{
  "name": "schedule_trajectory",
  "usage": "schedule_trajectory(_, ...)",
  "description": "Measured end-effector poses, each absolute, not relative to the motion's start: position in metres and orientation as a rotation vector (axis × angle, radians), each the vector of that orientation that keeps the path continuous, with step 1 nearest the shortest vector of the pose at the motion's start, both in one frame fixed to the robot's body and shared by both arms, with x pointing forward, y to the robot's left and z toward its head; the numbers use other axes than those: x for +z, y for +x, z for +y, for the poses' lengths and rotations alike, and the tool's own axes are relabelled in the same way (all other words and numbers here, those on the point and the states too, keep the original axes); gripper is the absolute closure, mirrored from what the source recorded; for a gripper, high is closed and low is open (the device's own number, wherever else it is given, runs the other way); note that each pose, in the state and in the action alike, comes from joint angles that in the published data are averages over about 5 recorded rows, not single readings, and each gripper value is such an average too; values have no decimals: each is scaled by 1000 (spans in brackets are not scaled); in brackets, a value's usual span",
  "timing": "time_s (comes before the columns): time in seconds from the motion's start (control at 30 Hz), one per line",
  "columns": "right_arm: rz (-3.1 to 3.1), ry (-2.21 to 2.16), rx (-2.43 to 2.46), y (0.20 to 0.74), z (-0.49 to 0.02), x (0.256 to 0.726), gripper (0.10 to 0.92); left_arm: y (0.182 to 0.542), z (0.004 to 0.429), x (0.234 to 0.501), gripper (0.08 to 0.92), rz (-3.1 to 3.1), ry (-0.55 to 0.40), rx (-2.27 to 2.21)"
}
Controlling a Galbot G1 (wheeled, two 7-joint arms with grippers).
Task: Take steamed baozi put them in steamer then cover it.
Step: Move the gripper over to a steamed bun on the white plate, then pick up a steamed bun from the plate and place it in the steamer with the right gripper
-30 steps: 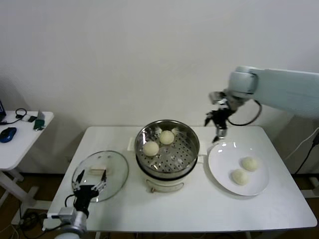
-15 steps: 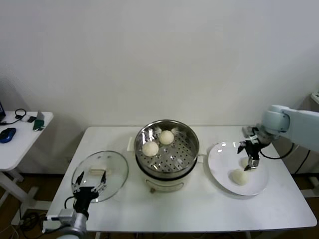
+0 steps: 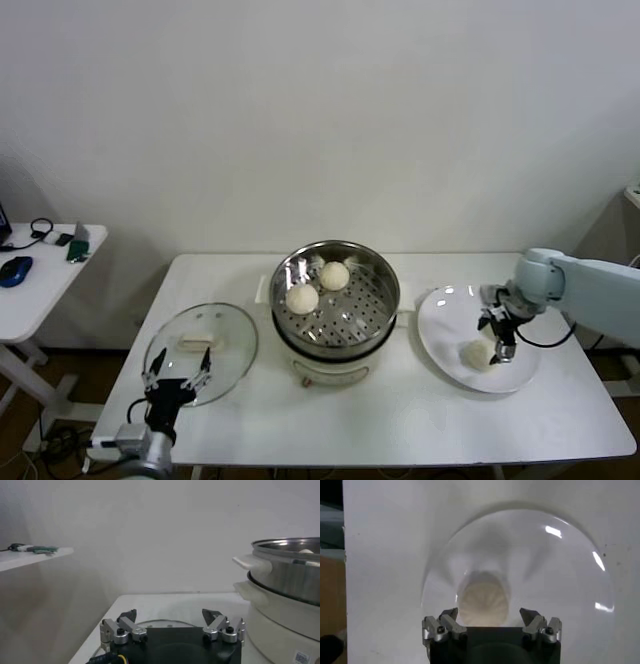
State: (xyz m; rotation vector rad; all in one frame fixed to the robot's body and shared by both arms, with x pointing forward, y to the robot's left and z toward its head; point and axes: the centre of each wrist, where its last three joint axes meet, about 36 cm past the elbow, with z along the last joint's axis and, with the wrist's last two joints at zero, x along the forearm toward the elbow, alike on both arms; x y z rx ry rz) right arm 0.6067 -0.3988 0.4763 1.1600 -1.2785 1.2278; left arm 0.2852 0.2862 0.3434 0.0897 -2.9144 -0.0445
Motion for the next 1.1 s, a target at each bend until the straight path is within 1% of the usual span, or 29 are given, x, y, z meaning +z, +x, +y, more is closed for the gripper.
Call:
schedule_trajectory(0.33, -1275, 1156, 1233, 606, -399, 467, 294, 285, 285, 344, 177, -2914, 85, -46)
schedule_trajectory(0.7, -1250, 1201, 1263, 610, -395, 480, 323, 287, 283, 345, 177, -2917, 83, -42)
schedule_trajectory(0.93, -1221, 1252, 1332, 622, -383, 511, 327, 287, 282, 346, 177, -2919, 79, -39)
schedule_trajectory(1.1, -1192, 1300, 1440, 641, -370, 561, 327, 287, 283, 348, 177, -2921, 77, -45)
